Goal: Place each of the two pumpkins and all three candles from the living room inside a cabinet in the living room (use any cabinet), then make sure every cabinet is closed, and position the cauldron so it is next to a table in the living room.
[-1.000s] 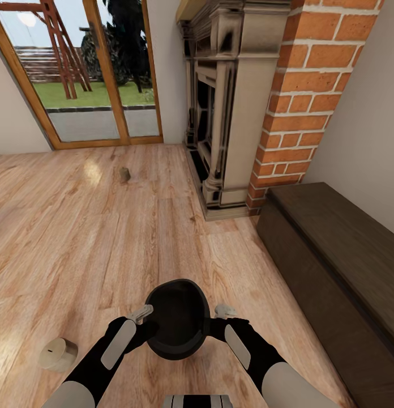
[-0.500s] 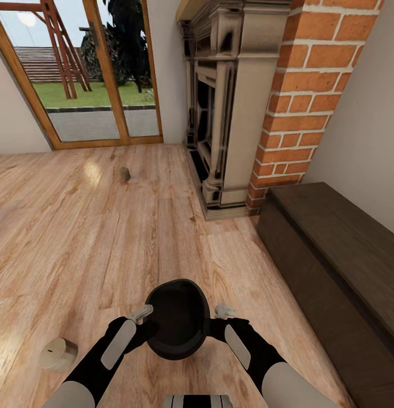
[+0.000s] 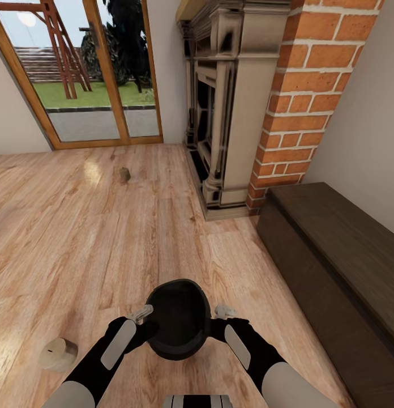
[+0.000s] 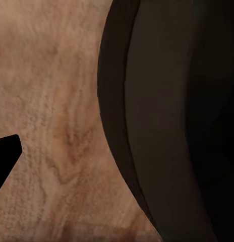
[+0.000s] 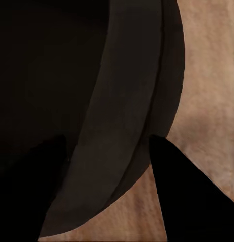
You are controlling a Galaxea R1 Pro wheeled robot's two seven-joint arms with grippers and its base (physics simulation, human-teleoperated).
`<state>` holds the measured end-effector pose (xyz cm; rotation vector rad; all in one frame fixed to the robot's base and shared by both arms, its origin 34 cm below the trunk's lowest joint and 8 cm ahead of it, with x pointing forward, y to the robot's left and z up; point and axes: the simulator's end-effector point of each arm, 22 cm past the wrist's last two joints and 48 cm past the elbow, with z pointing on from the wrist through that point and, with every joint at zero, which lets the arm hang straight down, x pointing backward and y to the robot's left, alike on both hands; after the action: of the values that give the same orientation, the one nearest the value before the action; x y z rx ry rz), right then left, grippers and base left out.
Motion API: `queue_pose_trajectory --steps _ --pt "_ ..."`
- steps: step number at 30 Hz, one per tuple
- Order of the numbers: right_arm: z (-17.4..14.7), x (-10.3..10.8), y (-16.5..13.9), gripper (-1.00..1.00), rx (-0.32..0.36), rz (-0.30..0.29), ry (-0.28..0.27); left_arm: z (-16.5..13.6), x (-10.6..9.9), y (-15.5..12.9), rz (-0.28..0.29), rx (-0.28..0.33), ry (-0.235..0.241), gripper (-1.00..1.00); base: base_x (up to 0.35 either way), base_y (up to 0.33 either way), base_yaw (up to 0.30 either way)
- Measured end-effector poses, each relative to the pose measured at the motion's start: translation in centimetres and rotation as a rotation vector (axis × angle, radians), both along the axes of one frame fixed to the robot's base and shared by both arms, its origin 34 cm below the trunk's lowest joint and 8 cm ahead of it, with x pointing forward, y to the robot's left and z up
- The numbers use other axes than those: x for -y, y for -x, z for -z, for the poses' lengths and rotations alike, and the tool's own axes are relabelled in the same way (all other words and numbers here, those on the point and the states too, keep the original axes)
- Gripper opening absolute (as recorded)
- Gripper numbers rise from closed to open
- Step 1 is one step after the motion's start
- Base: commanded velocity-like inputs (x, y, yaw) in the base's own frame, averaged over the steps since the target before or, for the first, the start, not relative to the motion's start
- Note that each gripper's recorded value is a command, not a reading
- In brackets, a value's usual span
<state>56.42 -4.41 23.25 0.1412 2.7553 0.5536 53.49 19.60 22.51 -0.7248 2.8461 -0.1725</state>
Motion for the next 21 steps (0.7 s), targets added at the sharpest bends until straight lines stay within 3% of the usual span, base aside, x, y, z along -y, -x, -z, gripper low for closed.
queue_pose_trajectory --steps 6,7,12,21 --pt "0.13 0.27 0.03 -1.00 0.003 -0.010 0.016 0.01 0.00 0.00 0.000 0.000 0.000 1.00 0.000 0.000 0.000" --pt "0.12 0.27 0.03 -1.00 0.003 -0.010 0.016 0.00 0.00 0.00 0.000 0.000 0.000 -1.00 0.000 0.000 0.000" --pt "0.01 0.05 0.00 -1.00 0.001 -0.002 0.003 -0.04 0.22 -0.08 -0.010 0.003 0.011 -1.00 0.000 0.000 0.000" --pt "0.13 0.31 0.03 -1.00 0.004 -0.012 0.019 0.05 -0.41 0.13 0.016 -0.005 -0.020 -1.00 0.000 0.000 0.000"
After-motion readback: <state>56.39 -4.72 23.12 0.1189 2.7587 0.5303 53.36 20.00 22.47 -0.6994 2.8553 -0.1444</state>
